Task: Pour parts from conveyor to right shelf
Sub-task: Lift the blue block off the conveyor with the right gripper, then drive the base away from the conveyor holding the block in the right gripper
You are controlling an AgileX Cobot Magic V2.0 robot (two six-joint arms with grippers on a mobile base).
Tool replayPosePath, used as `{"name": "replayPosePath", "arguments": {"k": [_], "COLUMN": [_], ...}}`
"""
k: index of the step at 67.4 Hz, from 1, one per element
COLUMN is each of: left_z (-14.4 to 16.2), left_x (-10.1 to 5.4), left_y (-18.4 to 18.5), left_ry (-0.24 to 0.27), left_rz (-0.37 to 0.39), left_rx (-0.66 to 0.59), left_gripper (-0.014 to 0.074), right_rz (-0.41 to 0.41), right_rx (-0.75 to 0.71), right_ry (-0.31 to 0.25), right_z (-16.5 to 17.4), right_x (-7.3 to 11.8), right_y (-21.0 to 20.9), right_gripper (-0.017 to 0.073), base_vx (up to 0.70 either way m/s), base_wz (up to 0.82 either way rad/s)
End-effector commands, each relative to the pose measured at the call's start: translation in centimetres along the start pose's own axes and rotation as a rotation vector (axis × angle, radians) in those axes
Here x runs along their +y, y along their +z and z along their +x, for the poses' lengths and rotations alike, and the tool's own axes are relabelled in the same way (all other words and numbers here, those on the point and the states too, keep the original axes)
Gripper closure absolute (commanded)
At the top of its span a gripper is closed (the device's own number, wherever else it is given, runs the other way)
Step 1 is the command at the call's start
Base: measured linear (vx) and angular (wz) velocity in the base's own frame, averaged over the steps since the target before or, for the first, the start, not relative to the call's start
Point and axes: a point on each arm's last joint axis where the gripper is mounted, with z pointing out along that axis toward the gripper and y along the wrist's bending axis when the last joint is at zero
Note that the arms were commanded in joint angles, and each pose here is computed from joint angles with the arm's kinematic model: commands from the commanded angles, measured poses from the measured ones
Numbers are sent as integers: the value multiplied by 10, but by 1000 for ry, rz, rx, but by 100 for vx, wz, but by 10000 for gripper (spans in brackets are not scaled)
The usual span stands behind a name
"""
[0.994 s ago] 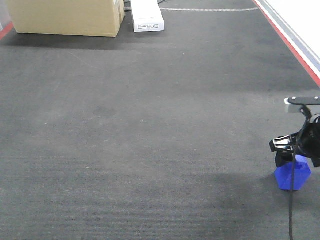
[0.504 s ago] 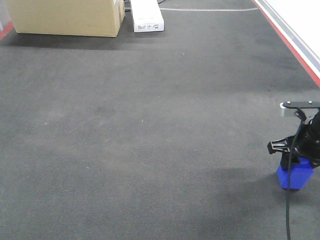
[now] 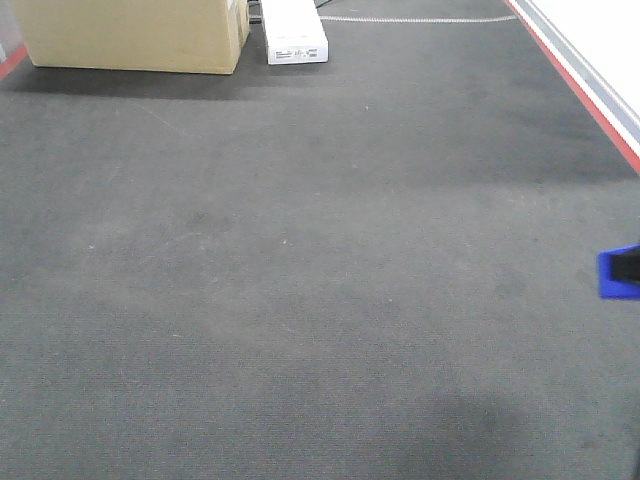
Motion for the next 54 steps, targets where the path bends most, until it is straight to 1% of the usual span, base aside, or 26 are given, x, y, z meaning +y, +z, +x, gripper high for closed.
{"name": "replayPosePath", "arguments": {"k": [1,14,24,33,39,43,54], "left_z": [-13,-13,-13,-13,-13,-13,-13], "left_x": [-1,-1,-1,-1,-1,-1,-1], "left_y": [-2,-2,-2,-2,-2,-2,-2], "left_ry": [-8,-8,-8,-8,-8,-8,-8], "left_rz": [8,8,8,8,8,8,8], "left_rx": [-93,-93,-93,-93,-93,-93,-93], "left_gripper": [600,600,600,600,600,600,600], "right_rz": [6,10,22,36,54,69,65], "right_rx": [-234,-463,-598,-655,-672,-678,-659], "right_ry": [10,30,35,36,10,-15,-13], "right_z": [3,46,80,102,112,115,118], "right_x": [3,9,11,11,11,11,11], "right_y": [-34,-72,-81,-73,-65,-61,-57], "right_gripper": [565,564,564,564,564,564,564], "base_vx": [0,0,0,0,0,0,0], "base_wz": [0,0,0,0,0,0,0]}}
